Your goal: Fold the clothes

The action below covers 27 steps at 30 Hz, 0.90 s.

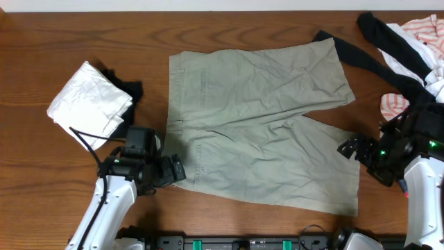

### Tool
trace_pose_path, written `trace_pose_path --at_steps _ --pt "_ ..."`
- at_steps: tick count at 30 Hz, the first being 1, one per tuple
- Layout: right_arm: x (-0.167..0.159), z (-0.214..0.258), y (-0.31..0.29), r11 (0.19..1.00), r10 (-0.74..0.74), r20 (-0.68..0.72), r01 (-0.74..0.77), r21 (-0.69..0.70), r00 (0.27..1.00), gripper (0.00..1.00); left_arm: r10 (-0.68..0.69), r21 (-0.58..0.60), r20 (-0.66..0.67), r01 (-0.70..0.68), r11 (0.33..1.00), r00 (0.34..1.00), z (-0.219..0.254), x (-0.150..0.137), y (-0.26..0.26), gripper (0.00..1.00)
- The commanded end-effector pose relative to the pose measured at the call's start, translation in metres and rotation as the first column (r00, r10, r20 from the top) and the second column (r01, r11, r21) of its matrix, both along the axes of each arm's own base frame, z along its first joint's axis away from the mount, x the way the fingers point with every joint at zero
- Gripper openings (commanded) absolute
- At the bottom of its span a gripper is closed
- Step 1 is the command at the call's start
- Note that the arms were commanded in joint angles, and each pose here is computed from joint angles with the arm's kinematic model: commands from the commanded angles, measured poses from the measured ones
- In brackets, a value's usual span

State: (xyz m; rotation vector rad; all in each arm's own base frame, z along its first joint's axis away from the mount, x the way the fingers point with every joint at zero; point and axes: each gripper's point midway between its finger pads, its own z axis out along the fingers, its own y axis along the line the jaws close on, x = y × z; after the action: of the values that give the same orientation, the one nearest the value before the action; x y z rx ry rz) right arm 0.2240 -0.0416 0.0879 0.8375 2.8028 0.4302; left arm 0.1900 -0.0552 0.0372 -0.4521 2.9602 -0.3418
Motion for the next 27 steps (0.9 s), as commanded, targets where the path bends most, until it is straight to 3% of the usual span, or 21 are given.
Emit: trace_pose_path --at_steps 1,9,11,16,18,20,23,27 --pt "0.000 0.001 0.003 1.000 -0.015 0.005 0.015 0.017 1.000 0.99 0.141 -0.023 -0.058 -0.143 0.989 0.988 -0.011 -0.008 0.000 0.96" --pt "-0.004 0.000 0.004 1.000 -0.015 -0.009 0.015 0.023 1.000 0.99 0.229 -0.031 -0.083 -0.232 0.972 0.970 -0.033 -0.005 0.000 0.92" --pt "-0.005 0.000 0.005 1.000 -0.014 -0.016 0.015 0.025 1.000 0.99 0.228 -0.037 -0.069 -0.231 0.972 0.971 -0.035 0.001 -0.001 0.84" --pt "-0.008 -0.001 0.006 0.999 -0.015 -0.028 0.015 0.030 1.000 0.97 0.228 -0.043 -0.060 -0.230 0.972 0.972 -0.037 0.007 -0.002 0.53" --pt "-0.008 -0.001 0.006 0.999 -0.015 -0.027 0.015 0.030 1.000 0.92 0.227 -0.043 -0.060 -0.230 0.972 0.972 -0.037 0.007 -0.002 0.25" --pt "-0.008 -0.001 0.006 0.999 -0.014 -0.028 0.015 0.029 1.000 0.87 0.227 -0.042 -0.062 -0.230 0.972 0.972 -0.037 0.006 -0.002 0.06" --pt "-0.010 -0.001 0.005 1.000 -0.016 -0.039 0.017 0.023 0.999 0.79 0.227 -0.040 -0.068 -0.230 0.972 0.972 -0.035 0.003 -0.002 0.06" --pt "-0.022 -0.007 -0.003 0.998 -0.055 -0.100 0.053 -0.026 0.993 0.79 0.205 -0.036 -0.056 -0.207 0.978 0.977 -0.030 -0.001 -0.001 0.06"
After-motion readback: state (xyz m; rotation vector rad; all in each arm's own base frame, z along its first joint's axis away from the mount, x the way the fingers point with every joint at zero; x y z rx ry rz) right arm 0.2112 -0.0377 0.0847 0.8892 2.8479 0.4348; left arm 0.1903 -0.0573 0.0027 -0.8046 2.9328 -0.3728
